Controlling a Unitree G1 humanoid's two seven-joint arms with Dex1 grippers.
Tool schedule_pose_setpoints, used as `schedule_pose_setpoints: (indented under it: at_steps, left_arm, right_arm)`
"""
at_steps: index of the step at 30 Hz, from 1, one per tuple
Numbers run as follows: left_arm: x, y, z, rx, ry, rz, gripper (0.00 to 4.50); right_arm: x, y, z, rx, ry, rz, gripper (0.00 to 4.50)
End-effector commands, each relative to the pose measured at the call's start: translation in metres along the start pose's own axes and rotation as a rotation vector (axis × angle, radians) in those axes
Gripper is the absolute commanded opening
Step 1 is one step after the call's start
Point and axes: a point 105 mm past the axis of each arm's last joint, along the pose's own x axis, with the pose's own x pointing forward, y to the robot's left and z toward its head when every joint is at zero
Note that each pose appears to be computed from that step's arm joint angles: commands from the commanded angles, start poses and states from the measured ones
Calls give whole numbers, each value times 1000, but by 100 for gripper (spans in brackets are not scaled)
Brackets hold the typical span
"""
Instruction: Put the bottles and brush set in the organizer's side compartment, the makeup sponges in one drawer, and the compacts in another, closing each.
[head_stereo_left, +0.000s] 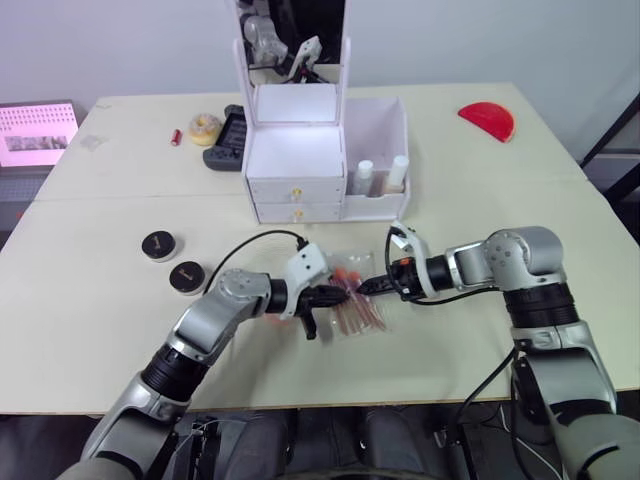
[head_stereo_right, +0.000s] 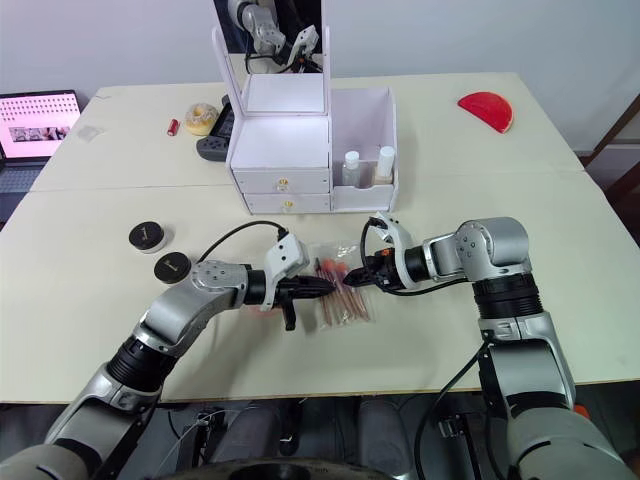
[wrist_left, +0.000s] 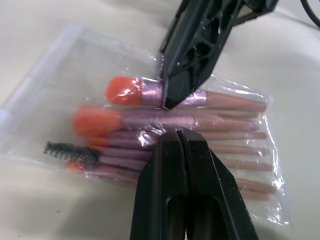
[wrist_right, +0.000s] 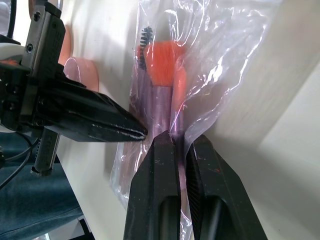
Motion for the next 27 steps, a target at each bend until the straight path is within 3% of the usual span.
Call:
schedule_pose_setpoints:
  at_steps: [1,3,7,12,20,24,27]
  left_arm:
    - [-13,-2,23,11,-87,-24,135]
    - [-20,-1,29,3,-112,-21,233]
    - [-67,2,52,-30,-217,-2,441]
    - [-106,-5,57,-40,-239,12,447]
    - [-155,-12,70,-37,-257,120,447]
    - [-171,-6,91,-3,-324,176,447]
    - [-173,-5,103,8,-367,185,447]
  right_arm:
    - [-6,8,7,-4,-38,42,0]
    - [-9,10,9,-9,-49,55,0]
    - [-25,27,14,-118,-93,99,0]
    - [-45,55,29,-289,-187,171,0]
    - [-103,103,75,-624,-490,240,0]
    - [-140,118,121,-768,-756,162,0]
    - [-152,109,148,-787,-872,65,0]
